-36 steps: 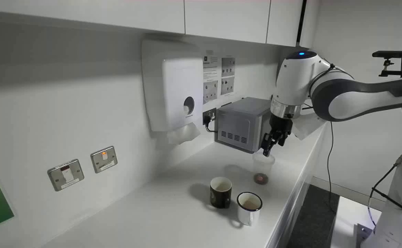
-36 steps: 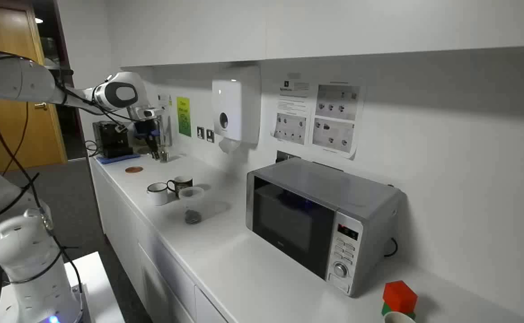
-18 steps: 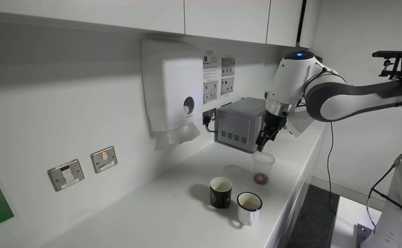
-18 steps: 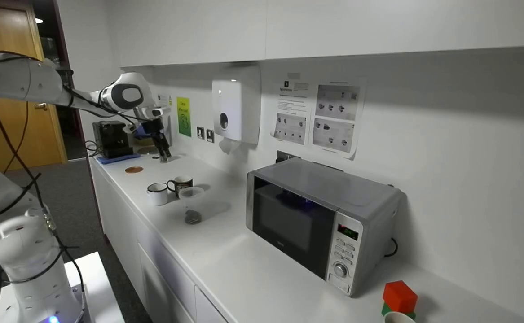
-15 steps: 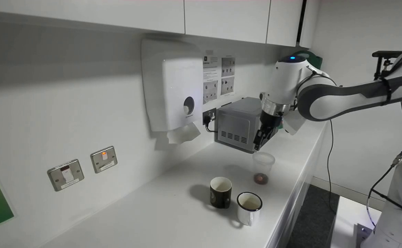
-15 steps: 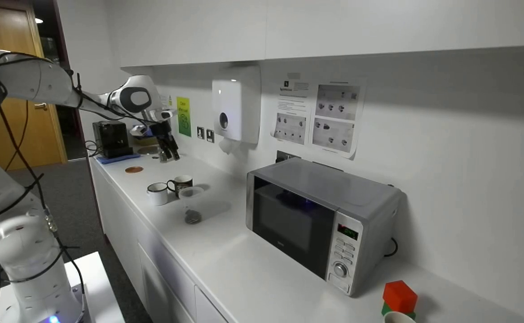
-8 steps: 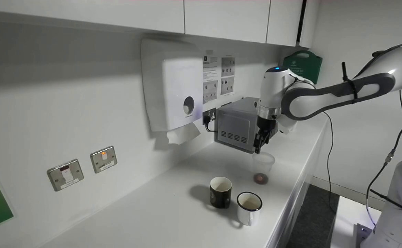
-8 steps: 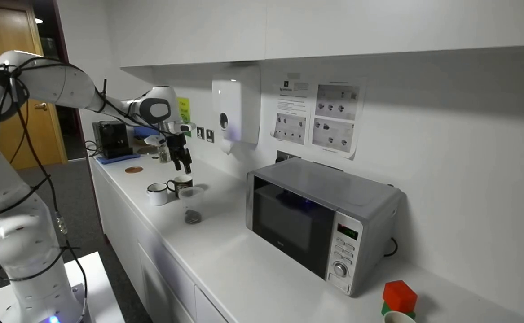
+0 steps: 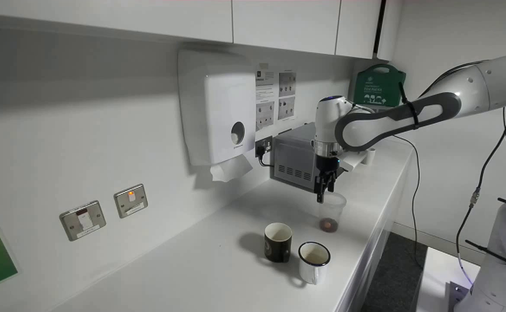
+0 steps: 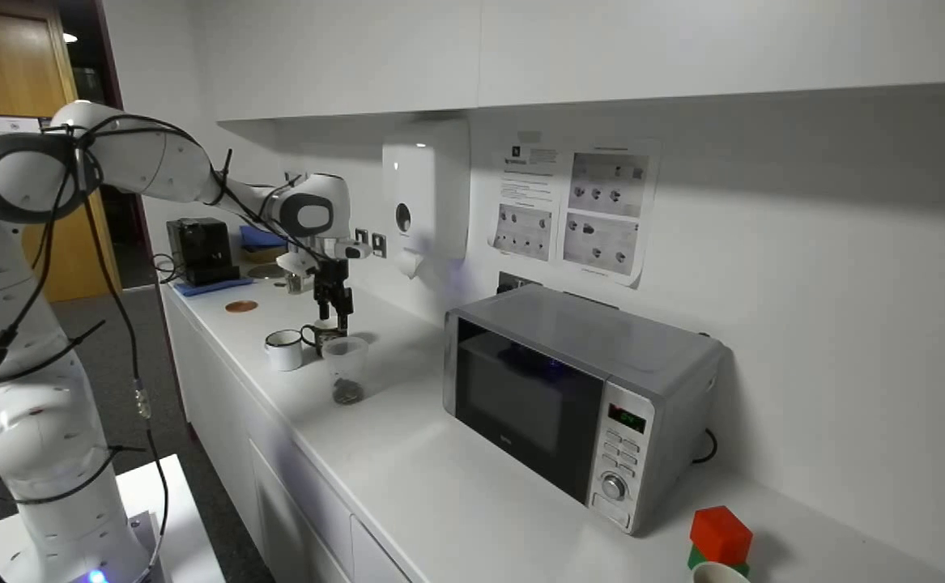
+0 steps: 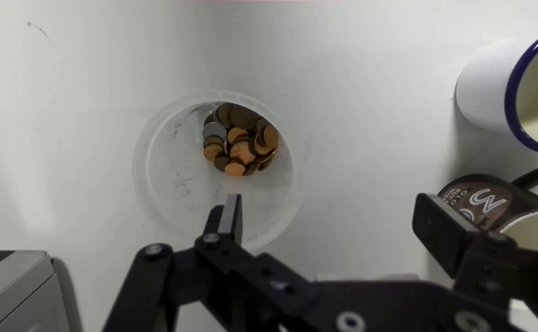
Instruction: Pick up the colourless cup from the countertop and pour its contents in the two cups.
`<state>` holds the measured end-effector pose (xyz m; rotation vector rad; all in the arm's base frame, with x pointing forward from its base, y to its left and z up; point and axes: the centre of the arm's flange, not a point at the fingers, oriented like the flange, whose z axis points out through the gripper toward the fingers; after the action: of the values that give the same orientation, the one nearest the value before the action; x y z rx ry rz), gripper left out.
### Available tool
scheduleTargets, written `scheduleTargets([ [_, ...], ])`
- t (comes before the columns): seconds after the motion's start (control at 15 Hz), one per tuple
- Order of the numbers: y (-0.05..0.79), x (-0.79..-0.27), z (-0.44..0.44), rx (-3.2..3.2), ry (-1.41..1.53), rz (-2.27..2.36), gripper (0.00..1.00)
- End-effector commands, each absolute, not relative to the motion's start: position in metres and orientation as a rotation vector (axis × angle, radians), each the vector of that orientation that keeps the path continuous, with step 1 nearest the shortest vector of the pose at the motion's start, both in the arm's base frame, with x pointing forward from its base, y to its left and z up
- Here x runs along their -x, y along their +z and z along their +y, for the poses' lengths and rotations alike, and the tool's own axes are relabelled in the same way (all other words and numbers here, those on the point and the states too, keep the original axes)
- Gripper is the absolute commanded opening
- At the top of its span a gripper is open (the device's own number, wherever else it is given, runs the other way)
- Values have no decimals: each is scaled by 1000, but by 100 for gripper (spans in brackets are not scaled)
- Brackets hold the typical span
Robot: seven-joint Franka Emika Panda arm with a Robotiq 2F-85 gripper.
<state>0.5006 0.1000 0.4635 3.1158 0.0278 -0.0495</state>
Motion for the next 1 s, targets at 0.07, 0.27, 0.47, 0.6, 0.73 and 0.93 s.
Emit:
scheduleTargets([
  [0.07,468,-525,89,-3097,-74,36,100],
  [0.27,481,-531,71,-3106,-32,-10,100],
  [0.47,492,-537,51,-3117,-10,-80,100],
  [0.6,492,-538,39,-3115,-21,-117,100],
  [0.73,484,-535,29,-3113,-68,-141,100],
  [0.93,465,-529,15,-3088,-169,-171,100],
])
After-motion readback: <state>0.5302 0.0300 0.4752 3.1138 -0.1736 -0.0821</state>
